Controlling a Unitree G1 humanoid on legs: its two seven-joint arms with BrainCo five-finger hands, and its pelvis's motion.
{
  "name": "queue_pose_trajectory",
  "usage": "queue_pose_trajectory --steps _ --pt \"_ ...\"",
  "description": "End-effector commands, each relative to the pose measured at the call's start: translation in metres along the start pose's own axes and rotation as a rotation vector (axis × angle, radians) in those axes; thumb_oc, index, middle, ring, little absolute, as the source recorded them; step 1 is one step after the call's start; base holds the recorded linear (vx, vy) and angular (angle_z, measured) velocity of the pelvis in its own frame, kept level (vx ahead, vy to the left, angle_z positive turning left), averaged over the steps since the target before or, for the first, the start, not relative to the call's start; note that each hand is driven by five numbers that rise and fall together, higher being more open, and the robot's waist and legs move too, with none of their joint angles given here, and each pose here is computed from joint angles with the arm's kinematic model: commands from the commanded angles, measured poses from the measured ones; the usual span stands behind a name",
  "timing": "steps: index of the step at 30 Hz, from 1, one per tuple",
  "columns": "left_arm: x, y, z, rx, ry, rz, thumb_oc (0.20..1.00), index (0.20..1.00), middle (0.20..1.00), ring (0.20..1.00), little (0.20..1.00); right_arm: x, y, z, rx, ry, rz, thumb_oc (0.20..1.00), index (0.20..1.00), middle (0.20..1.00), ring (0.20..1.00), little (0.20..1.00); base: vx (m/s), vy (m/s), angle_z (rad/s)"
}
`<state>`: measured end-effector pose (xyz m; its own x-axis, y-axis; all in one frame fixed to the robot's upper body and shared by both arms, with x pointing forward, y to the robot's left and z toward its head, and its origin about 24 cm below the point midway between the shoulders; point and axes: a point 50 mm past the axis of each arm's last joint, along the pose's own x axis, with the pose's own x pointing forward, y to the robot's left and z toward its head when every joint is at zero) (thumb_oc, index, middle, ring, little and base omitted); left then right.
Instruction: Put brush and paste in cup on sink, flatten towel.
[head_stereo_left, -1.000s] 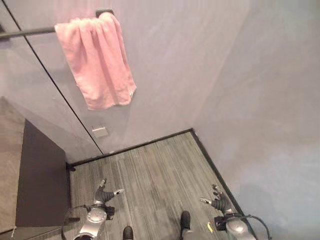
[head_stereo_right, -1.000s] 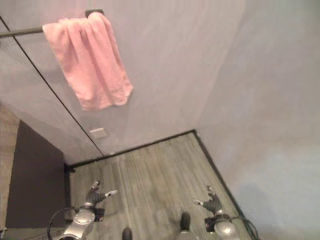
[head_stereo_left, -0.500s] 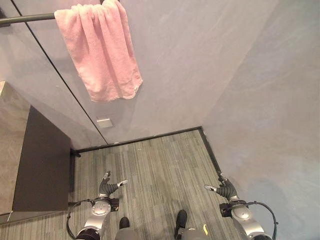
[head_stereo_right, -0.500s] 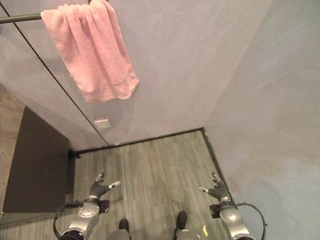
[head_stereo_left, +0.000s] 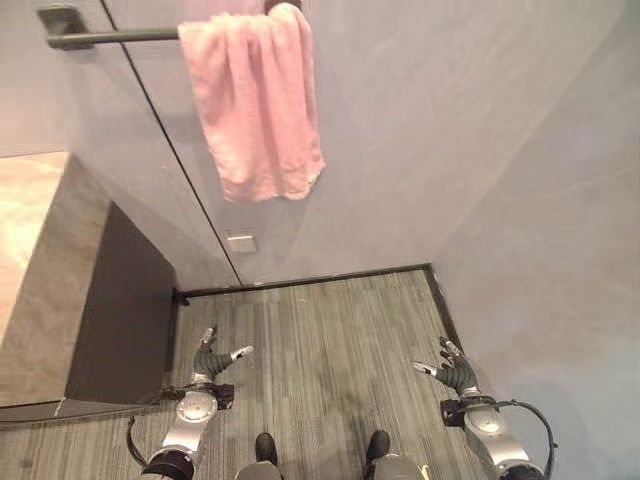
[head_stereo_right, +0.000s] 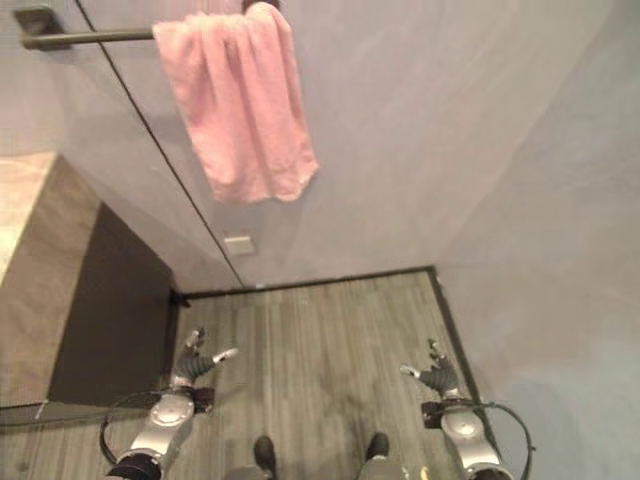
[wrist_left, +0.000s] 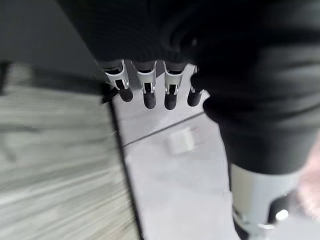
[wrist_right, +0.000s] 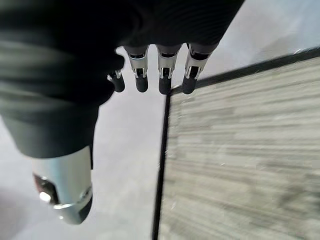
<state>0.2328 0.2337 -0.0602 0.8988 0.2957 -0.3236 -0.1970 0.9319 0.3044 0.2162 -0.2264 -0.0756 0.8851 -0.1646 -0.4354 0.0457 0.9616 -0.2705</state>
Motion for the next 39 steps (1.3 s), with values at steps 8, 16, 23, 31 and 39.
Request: queue_pose_trajectory --steps 8,16,23,31,39 --pt "0.009 0.019 0.089 0.009 -0.439 0.067 1.0 1.0 1.0 1.0 1.0 0.019 0.025 0.106 0.134 -0.408 0.068 1.0 1.0 1.0 1.0 1.0 0.05 0.293 0.22" --pt "0.01 0.001 0.095 -0.003 -0.453 0.003 1.0 1.0 1.0 1.0 1.0 0.019 0.027 0.099 0.111 -0.386 0.085 1.0 1.0 1.0 1.0 1.0 0.03 0.082 0.19" --pt "0.007 -0.003 0.092 -0.015 -0.451 -0.007 1.0 1.0 1.0 1.0 1.0 0.017 0.032 0.095 0.162 -0.373 0.1 1.0 1.0 1.0 1.0 1.0 0.01 -0.019 -0.15" --pt "-0.003 0.0 0.108 -0.068 -0.585 0.041 1.0 1.0 1.0 1.0 1.0 0.01 0.037 0.113 0.364 -0.471 0.121 1.0 1.0 1.0 1.0 1.0 -0.05 -0.059 -0.15" --pt "-0.014 -0.002 0.034 -0.158 -0.242 -0.017 1.0 1.0 1.0 1.0 1.0 0.023 0.001 0.097 0.177 -0.373 -0.043 1.0 1.0 1.0 1.0 1.0 -0.03 -0.028 -0.01"
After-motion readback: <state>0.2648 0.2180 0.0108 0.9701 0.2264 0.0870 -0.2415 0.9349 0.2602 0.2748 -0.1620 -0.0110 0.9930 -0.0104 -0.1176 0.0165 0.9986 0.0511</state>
